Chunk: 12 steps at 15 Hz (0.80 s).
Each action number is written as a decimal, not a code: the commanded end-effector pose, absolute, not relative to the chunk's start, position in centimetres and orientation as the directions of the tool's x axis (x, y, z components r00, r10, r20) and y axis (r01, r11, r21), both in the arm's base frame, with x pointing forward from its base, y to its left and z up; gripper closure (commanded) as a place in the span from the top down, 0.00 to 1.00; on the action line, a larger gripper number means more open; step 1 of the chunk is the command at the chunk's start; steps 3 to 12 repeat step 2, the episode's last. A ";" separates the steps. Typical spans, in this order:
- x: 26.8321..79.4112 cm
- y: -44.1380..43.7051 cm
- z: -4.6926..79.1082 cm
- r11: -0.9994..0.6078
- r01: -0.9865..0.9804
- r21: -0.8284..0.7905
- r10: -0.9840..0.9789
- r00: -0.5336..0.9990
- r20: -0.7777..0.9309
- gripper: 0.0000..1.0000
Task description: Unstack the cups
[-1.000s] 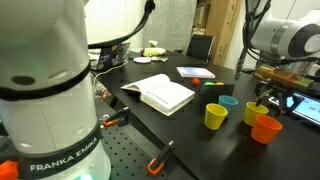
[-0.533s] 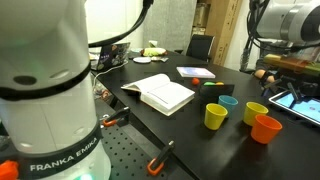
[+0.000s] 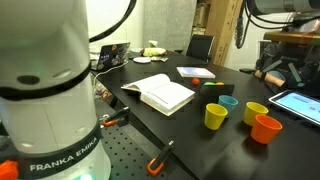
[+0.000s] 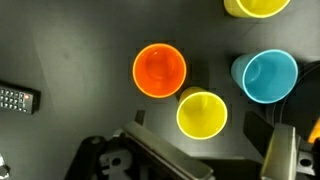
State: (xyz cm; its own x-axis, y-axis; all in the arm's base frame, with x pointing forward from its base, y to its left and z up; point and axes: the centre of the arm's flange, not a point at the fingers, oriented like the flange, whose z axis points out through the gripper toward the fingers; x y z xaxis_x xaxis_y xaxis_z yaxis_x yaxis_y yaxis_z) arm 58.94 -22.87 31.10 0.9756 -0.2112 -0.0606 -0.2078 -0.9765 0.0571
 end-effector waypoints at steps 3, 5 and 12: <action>53.7 -19.8 33.8 -0.984 -0.171 0.048 -0.176 0.979 -0.103 1.00; 53.7 -19.8 33.8 -0.984 -0.171 0.048 -0.176 0.979 -0.103 1.00; 53.7 -19.8 33.8 -0.984 -0.171 0.048 -0.176 0.979 -0.103 1.00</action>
